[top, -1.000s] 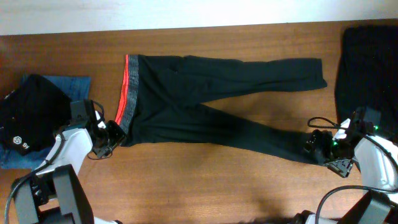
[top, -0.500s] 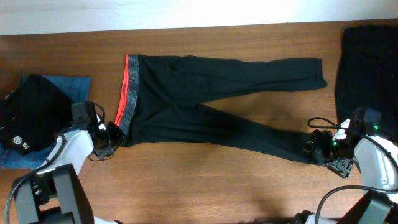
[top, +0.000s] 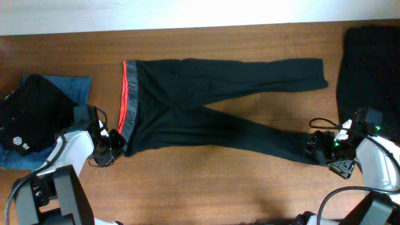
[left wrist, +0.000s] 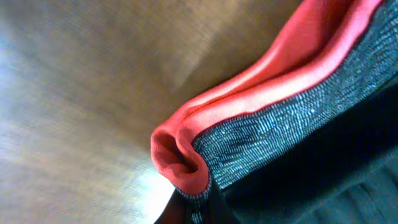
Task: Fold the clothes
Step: 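Grasp the waistband corner with left gripper and lower cuff with right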
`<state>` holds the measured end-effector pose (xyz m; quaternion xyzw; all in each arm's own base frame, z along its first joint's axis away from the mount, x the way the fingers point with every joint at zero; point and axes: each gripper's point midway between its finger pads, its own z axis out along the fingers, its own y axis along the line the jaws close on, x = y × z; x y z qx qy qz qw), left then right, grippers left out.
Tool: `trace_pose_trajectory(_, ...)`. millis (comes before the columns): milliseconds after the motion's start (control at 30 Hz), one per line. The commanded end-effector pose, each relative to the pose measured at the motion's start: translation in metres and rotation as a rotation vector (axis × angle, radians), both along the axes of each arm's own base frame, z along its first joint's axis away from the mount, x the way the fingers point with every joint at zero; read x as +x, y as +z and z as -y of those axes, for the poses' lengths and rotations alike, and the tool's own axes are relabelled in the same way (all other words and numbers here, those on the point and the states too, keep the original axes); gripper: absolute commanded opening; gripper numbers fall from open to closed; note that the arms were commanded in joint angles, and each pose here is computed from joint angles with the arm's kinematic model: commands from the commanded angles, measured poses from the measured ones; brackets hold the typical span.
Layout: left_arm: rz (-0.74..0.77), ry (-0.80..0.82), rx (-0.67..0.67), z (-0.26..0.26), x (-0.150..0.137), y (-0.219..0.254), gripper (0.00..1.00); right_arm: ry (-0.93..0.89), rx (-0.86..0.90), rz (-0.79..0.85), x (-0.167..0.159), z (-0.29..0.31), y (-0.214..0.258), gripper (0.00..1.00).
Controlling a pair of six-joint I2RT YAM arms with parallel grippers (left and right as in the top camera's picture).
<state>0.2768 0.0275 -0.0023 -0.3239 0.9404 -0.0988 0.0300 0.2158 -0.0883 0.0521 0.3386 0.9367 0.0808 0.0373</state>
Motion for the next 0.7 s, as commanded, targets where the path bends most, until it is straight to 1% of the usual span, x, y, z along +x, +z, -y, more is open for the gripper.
trace_pose_trajectory(0, -0.067, -0.031, 0.130, -0.022, -0.017, -0.005, 0.00, 0.000, 0.007, -0.004, -0.002, -0.001, -0.002, 0.99)
trace_pose_trajectory(167, -0.052, -0.027, 0.148, -0.026, -0.014, -0.005, 0.00, 0.006, -0.011, -0.013, -0.003, 0.002, -0.002, 0.99)
trace_pose_trajectory(267, -0.029, -0.025, 0.154, -0.027, -0.008, -0.004, 0.00, 0.004, -0.058, -0.007, 0.001, 0.012, -0.005, 0.99)
trace_pose_trajectory(400, -0.019, -0.024, 0.156, -0.028, -0.005, -0.004, 0.00, 0.002, -0.072, 0.002, 0.009, 0.018, -0.012, 0.99)
trace_pose_trajectory(533, -0.018, -0.024, 0.156, -0.028, -0.005, -0.004, 0.00, 0.000, -0.093, -0.042, 0.009, 0.026, -0.027, 0.99)
trace_pose_trajectory(667, -0.018, -0.024, 0.156, -0.028, -0.005, -0.004, 0.01, 0.003, -0.065, -0.102, 0.004, 0.025, -0.045, 0.99)
